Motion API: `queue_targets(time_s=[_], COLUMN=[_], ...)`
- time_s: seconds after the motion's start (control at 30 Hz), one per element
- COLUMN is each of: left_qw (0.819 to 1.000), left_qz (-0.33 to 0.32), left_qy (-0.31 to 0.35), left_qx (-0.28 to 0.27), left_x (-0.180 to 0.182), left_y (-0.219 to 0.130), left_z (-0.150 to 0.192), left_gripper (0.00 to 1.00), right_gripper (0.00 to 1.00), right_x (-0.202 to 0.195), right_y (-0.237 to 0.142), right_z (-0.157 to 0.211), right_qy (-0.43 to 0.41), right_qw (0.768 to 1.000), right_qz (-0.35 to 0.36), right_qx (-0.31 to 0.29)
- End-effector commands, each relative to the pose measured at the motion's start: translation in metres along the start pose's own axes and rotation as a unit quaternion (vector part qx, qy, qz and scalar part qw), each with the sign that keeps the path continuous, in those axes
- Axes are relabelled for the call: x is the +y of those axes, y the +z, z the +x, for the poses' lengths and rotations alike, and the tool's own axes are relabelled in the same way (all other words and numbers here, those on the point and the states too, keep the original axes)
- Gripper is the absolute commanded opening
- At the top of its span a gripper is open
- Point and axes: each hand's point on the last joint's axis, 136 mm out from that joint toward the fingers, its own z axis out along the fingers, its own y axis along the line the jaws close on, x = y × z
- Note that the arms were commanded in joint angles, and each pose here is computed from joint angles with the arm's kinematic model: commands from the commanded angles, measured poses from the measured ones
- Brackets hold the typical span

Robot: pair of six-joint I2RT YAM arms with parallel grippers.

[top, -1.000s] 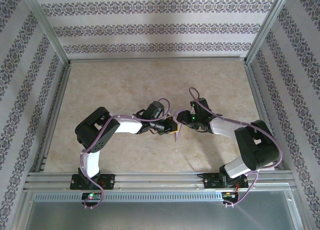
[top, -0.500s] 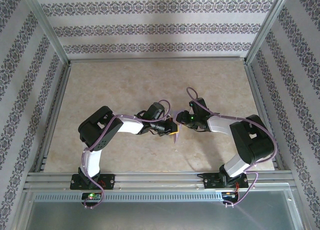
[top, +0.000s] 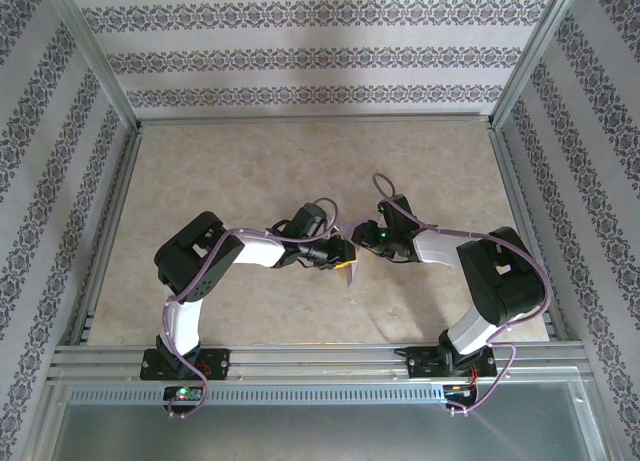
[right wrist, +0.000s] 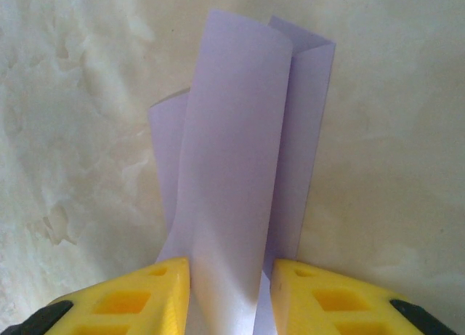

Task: Fold a paper plane with a square sheet of paper (fold left side to right side)
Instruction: Fold the wing for the fifth time at the center of the table.

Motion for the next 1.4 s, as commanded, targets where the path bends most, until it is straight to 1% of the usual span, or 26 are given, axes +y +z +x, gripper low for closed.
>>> queue_targets(time_s=[0.0, 0.13, 0.47, 0.77, 0.93, 1.17, 1.37], left_qw=[1.000, 1.000, 1.000, 1.000, 0.999, 0.999, 0.999], left_qz=[0.001, 0.002, 0.011, 0.005, -0.001, -0.017, -0.024], left_qy=[0.003, -0.005, -0.017, -0.019, -0.021, -0.024, -0.020], left_qx=[-0.017, -0.023, -0.014, -0.021, -0.025, -0.033, -0.040], left_x=[-0.002, 0.004, 0.008, 0.013, 0.017, 0.025, 0.026], left_y=[-0.017, -0.018, -0.005, -0.001, -0.001, -0.006, -0.012], left_z=[-0.010, -0.017, -0.024, -0.029, -0.031, -0.032, -0.036], left_gripper=[0.26, 0.27, 0.26, 0.11, 0.05, 0.00, 0.00], right_gripper=[0.38, 0.38, 0.38, 0.38, 0.38, 0.38, 0.38], right_x=[-0.010, -0.010, -0.011, -0.011, -0.012, -0.012, -0.011], right_y=[0.009, 0.009, 0.009, 0.010, 0.011, 0.011, 0.011], right_z=[0.011, 0.011, 0.013, 0.014, 0.014, 0.015, 0.015], right_qy=[0.005, 0.006, 0.007, 0.005, 0.004, 0.001, 0.001], right_qw=[1.000, 1.000, 1.000, 0.999, 0.999, 0.999, 0.999], right_qz=[0.021, 0.022, 0.023, 0.025, 0.026, 0.027, 0.026], right_qx=[0.017, 0.019, 0.020, 0.024, 0.025, 0.027, 0.028])
